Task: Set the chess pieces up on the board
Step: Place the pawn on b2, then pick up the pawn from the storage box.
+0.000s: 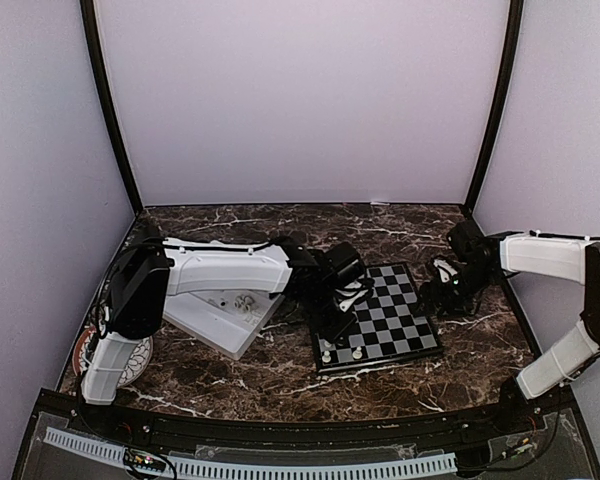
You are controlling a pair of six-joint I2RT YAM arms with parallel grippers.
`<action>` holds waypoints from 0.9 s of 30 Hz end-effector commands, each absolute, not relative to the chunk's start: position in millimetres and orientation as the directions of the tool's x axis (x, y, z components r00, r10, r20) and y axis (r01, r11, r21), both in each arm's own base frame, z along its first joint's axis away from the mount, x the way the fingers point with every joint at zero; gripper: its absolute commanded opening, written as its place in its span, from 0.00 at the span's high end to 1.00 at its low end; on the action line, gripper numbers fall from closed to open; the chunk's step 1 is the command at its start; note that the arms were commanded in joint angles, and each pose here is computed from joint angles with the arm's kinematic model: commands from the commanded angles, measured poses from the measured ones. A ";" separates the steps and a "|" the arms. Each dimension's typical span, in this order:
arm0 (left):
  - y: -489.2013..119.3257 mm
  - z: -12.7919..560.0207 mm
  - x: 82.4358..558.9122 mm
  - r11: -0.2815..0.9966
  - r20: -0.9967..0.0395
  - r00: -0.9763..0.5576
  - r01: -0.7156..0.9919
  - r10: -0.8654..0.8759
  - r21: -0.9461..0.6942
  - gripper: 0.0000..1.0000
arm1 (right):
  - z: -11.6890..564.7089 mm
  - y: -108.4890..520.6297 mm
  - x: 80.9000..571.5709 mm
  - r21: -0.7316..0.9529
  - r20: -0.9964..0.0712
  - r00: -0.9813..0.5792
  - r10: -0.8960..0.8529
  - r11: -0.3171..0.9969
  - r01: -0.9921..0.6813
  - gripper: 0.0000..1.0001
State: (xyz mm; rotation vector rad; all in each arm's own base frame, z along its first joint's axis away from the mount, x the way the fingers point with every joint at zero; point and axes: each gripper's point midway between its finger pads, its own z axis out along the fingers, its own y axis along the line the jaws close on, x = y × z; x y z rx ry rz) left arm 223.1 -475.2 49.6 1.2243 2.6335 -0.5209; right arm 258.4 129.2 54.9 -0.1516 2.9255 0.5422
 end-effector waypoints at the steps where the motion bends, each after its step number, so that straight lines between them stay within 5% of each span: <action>1: -475.5 54.3 219.2 0.589 -0.305 -0.633 0.774 0.712 -0.234 0.78 | 51.5 132.9 257.1 0.356 -0.176 -0.981 -0.080 0.924 -0.140 0.24; 10: -482.5 120.3 234.1 0.568 -0.439 -0.592 0.798 0.676 -0.202 0.67 | 50.8 133.2 256.7 0.359 -0.173 -0.982 -0.082 0.923 -0.140 0.24; 16: -439.3 171.4 272.2 0.680 -0.516 -0.623 0.726 0.588 -0.101 0.62 | 52.2 134.1 256.8 0.363 -0.176 -0.981 -0.084 0.921 -0.144 0.24; 27: -256.9 128.2 330.8 0.960 -0.347 -0.899 0.279 0.268 0.021 0.68 | 54.7 134.6 257.5 0.367 -0.186 -0.979 -0.083 0.918 -0.148 0.24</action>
